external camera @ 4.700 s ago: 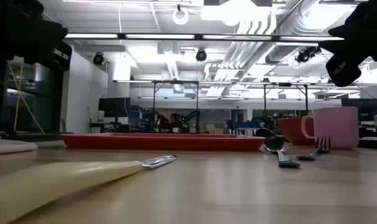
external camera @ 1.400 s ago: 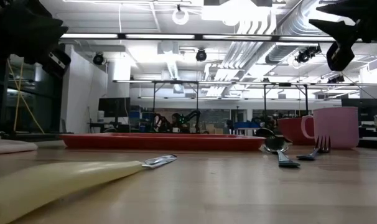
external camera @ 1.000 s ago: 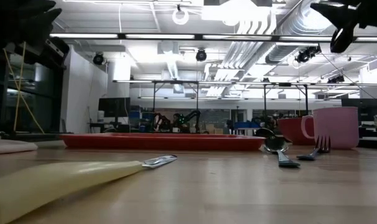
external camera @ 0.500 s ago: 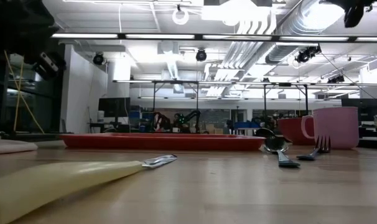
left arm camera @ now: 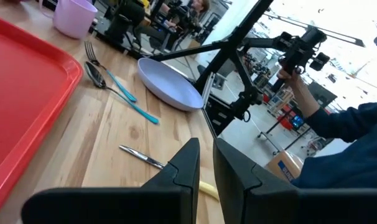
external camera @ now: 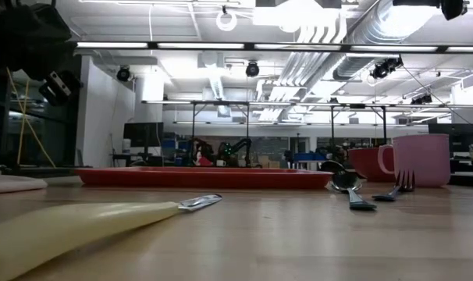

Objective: Set up tray
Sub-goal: Put the pink cup on the red serving tray

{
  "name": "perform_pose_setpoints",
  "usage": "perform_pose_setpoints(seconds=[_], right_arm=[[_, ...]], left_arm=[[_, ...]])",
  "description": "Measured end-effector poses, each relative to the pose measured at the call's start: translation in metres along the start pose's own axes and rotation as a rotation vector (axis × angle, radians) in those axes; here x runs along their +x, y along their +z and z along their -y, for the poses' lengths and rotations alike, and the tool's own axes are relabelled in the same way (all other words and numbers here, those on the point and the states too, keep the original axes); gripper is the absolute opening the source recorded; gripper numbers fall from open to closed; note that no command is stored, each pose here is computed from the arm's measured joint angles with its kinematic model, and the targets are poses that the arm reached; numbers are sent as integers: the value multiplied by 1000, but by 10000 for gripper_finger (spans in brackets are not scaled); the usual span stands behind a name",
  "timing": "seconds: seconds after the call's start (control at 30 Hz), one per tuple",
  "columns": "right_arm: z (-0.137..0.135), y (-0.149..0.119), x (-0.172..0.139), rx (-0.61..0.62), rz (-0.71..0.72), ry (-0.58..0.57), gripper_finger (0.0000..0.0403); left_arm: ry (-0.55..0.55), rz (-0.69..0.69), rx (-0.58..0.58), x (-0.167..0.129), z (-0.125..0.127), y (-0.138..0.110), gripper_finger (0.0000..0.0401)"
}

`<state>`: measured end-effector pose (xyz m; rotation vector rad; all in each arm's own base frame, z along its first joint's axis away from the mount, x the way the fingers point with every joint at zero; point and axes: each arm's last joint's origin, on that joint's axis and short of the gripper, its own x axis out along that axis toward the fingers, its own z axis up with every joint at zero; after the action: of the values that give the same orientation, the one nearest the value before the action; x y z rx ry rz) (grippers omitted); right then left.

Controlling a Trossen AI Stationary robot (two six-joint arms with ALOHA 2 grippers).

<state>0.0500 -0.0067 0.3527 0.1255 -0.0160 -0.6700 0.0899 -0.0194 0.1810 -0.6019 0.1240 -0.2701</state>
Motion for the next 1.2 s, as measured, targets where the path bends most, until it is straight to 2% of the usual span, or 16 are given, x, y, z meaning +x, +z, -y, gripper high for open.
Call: perform_pose_setpoints(seconds=[0.17,0.3,0.5,0.6,0.7,0.93,1.2], right_arm=[[-8,7,3,23,-70,29,78],[-14,5,4,25,-225,109,78],[-21,-8,3,10,-641,158,78],[-23,-15,0,-11,-860,100,78],[-26,-21,0,-64,-1010,38,78],[-40,-29,8,-207,-1099,56,78],[-50,-34,16,-309,-1098,29,78]], left_arm=[[0,0,0,0,0,0,79],[0,0,0,0,0,0,79],[0,0,0,0,0,0,79],[1,1,0,0,0,0,79],[0,1,0,0,0,0,79],[0,2,0,0,0,0,79],[0,2,-1,0,0,0,79]])
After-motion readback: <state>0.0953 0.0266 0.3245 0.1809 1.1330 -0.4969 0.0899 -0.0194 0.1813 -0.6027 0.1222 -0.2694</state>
